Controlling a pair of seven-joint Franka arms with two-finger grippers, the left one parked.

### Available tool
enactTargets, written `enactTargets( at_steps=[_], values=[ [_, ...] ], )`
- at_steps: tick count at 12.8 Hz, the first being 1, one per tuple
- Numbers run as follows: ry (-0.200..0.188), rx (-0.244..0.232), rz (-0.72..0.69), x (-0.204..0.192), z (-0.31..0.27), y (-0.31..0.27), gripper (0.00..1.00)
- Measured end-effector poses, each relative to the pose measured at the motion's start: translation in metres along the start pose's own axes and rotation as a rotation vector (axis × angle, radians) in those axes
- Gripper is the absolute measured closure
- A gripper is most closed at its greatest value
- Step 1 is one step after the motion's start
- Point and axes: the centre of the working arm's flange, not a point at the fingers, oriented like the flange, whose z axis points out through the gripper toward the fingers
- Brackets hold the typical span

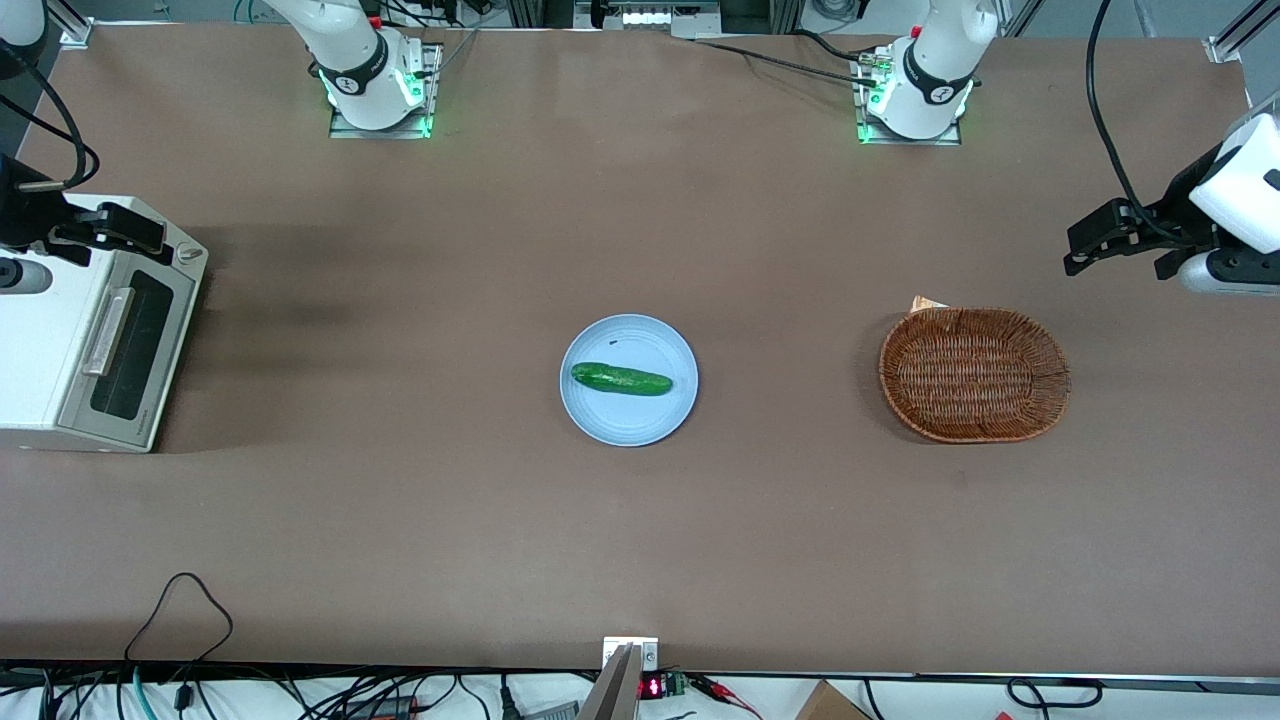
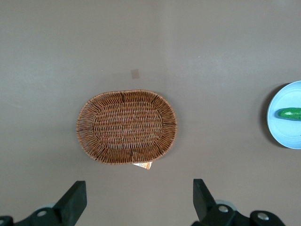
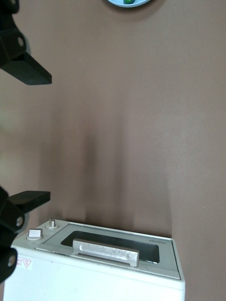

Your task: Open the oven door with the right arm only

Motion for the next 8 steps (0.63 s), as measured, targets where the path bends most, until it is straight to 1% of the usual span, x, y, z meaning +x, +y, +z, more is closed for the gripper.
enactTargets(
  at_steps=[4, 5, 6, 7, 8],
  values=[
    [-0.002, 0.000, -0.003, 0.0007, 0.0012, -0.0013, 0.00],
    [-0.002, -0.001, -0.004, 0.0007, 0.0012, -0.0014, 0.01],
    [-0.002, -0.001, -0.005, 0.0007, 0.0012, -0.0016, 0.05],
    [-0.003, -0.007, -0.007, 0.0007, 0.0012, -0.0019, 0.06],
    [-0.004, -0.019, -0.009, 0.0007, 0.0012, -0.0013, 0.17]
  ],
)
